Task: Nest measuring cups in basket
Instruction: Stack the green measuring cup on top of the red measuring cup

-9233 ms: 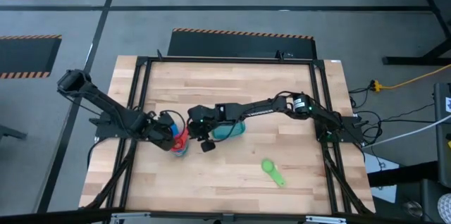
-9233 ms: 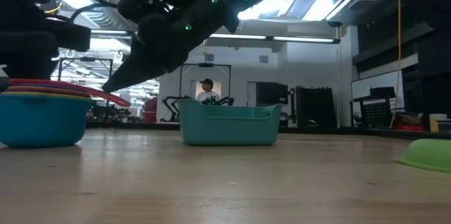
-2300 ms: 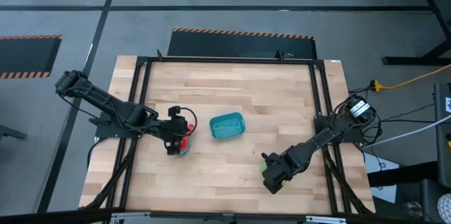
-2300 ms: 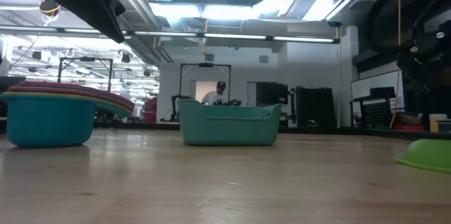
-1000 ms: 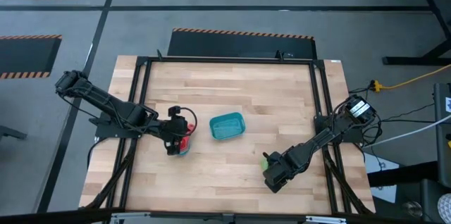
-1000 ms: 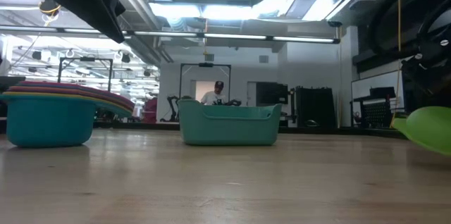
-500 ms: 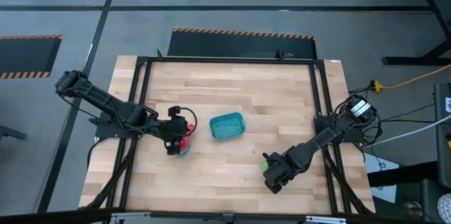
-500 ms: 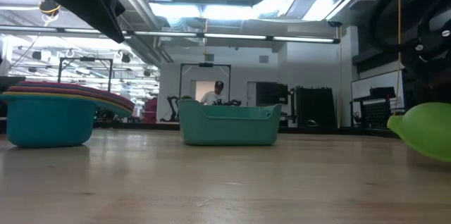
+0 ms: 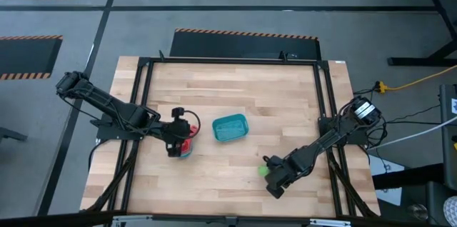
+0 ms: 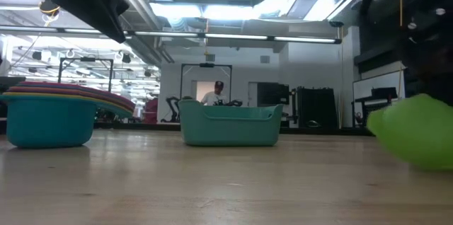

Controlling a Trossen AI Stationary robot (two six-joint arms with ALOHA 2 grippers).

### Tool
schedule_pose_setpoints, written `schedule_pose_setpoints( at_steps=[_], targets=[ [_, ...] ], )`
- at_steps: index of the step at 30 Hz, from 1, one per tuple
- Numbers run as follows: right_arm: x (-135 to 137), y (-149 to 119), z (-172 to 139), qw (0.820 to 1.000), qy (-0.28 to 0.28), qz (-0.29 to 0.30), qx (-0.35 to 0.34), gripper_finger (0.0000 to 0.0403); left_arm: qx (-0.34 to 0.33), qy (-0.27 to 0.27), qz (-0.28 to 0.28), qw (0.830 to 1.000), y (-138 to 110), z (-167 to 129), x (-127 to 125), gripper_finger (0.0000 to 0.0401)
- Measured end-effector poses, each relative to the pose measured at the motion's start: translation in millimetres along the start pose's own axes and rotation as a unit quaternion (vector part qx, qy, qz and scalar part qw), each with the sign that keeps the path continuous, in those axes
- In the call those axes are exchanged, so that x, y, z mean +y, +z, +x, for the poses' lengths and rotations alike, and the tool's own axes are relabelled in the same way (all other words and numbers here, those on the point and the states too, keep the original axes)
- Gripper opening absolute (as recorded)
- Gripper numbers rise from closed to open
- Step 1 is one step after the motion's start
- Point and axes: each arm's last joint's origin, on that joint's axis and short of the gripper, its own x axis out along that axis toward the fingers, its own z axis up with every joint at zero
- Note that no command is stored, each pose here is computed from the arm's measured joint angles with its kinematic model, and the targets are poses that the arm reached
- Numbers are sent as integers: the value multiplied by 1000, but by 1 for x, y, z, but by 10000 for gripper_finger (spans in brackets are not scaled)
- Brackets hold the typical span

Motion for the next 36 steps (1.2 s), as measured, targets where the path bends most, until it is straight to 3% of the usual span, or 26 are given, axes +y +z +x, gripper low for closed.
schedule_pose_setpoints(
  at_steps=[10,18,26,36],
  targets=[
    [11,5,-8,996,5,-23,-85,9,-14,-2,64,998,3,0,-1,66],
    [33,11,-30,968,8,-133,-215,9,-68,-9,98,993,13,-1,-3,66],
    [46,25,-53,905,-48,-241,-348,10,-153,-17,93,984,30,-5,-6,66],
    [44,63,-73,797,-192,-336,-464,11,-224,-61,71,970,44,-11,-10,66]
  ],
)
